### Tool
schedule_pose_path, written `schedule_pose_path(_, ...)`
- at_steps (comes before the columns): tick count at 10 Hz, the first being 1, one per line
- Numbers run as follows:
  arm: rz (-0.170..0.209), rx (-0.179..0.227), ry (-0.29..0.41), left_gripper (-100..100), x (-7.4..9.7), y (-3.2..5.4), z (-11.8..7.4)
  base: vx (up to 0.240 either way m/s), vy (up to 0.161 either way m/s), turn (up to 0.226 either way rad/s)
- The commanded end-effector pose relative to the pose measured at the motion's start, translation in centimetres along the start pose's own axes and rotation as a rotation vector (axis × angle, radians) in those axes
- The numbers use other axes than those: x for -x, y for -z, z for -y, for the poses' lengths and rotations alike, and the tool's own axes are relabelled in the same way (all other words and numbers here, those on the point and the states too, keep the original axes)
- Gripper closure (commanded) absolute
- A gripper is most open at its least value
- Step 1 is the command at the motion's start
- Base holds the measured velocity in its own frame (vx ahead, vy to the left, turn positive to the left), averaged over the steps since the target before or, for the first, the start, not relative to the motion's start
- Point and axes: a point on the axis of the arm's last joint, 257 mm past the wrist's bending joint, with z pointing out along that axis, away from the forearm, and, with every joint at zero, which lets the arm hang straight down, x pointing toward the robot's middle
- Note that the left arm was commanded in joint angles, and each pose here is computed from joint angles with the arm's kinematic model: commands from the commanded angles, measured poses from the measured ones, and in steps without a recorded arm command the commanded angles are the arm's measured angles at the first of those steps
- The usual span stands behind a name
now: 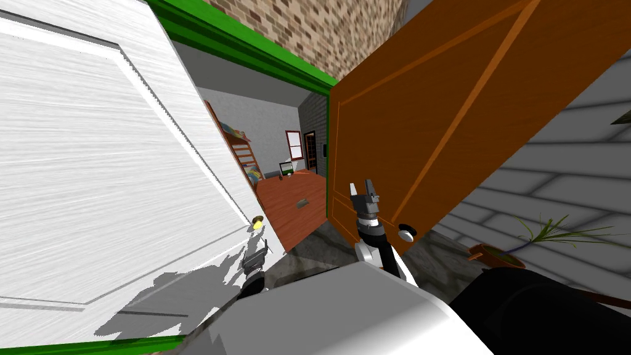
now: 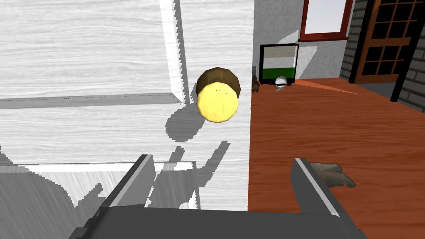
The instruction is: Pull the door open
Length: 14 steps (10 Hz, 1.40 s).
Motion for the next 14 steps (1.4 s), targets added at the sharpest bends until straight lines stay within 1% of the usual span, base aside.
schedule_pose_path(1,0.018,-0.02,0.029,-100,0.9,0.26,0.9,0.142,0.04,-0.061)
schedule_pose_path(2,0.011,-0.012,0.017,-100,0.5,0.2,0.6,0.068,0.017,-0.011)
schedule_pose_path(3,0.014,-0.023,0.021,-100,0.9,0.32,2.2,0.102,0.008,-0.059)
schedule_pose_path(4,0.015,-0.029,0.021,-100,1.1,0.39,3.2,0.213,0.013,-0.089)
schedule_pose_path(5,0.016,-0.032,0.021,-100,1.1,0.43,3.8,0.182,-0.005,-0.048)
schedule_pose_path(7,0.018,-0.048,0.021,-100,1.5,0.63,6.3,0.16,0.011,-0.063)
schedule_pose_path(8,0.019,-0.052,0.021,-100,1.5,0.68,7.0,0.185,0.015,-0.054)
schedule_pose_path(9,0.019,-0.06,0.021,-100,1.6,0.79,8.3,0.158,0.023,-0.069)
schedule_pose_path(10,0.019,-0.063,0.021,-100,1.6,0.84,8.9,0.132,0.017,-0.055)
schedule_pose_path(11,0.019,-0.07,0.021,-100,1.7,0.93,10.1,0.137,0.019,-0.051)
schedule_pose_path(14,0.018,-0.082,0.021,-100,1.6,1.1,12.1,0.126,0.004,-0.043)
